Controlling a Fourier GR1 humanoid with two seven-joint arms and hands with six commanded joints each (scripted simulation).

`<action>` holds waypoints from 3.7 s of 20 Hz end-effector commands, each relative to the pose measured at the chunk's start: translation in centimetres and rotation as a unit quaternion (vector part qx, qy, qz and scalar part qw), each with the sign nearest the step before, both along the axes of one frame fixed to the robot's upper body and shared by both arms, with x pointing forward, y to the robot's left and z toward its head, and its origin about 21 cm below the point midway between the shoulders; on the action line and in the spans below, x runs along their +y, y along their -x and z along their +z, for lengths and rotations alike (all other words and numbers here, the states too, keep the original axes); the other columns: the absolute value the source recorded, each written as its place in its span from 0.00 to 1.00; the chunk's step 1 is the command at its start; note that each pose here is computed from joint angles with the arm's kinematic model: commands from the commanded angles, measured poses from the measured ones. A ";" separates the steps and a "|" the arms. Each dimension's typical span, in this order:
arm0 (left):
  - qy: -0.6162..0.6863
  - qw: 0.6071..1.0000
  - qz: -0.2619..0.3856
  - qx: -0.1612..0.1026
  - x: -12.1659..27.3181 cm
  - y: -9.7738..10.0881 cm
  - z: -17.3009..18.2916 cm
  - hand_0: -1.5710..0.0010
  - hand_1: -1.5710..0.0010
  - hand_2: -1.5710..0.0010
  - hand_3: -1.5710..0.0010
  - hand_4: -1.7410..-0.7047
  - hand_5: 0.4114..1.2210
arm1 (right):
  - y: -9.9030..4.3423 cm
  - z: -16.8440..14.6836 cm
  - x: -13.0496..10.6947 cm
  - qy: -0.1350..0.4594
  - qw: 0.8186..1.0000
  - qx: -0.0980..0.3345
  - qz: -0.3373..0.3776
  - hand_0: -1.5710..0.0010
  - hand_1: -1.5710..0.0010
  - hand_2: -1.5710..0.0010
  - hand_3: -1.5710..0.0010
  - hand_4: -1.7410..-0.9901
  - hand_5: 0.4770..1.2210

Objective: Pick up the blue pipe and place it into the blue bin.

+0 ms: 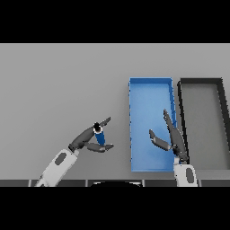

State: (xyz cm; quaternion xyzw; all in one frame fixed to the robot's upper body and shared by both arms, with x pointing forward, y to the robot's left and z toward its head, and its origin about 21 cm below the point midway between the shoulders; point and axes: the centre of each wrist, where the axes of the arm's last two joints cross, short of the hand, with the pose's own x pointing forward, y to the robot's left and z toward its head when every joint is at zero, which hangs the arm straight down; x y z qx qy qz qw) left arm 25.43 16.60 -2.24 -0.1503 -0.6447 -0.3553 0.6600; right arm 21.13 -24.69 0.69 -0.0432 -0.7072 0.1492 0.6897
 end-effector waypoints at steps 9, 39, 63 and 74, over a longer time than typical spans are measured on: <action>0.080 0.996 0.001 0.039 -2.1 0.7 -0.9 0.40 0.35 0.31 0.30 0.18 0.75 | -0.3 0.1 -0.1 0.009 1.000 -0.003 0.000 1.00 1.00 1.00 1.00 0.58 0.25; 0.120 0.989 -0.064 -0.052 -5.9 0.1 7.2 0.00 0.00 0.00 0.08 0.01 1.00 | -2.3 0.0 -1.0 0.005 0.999 -0.021 0.049 1.00 1.00 1.00 1.00 0.70 0.28; 0.114 0.987 -0.095 -0.062 -6.4 0.1 7.3 0.00 0.00 0.00 0.03 0.17 1.00 | -6.5 16.3 8.4 -0.017 0.859 -0.066 0.508 1.00 1.00 1.00 1.00 0.65 0.06; 0.045 0.993 -0.086 -0.065 -5.9 0.1 8.1 0.00 0.02 0.00 0.29 0.09 1.00 | -8.2 16.9 14.0 -0.004 0.822 -0.055 0.567 0.56 0.55 0.55 0.58 0.41 0.01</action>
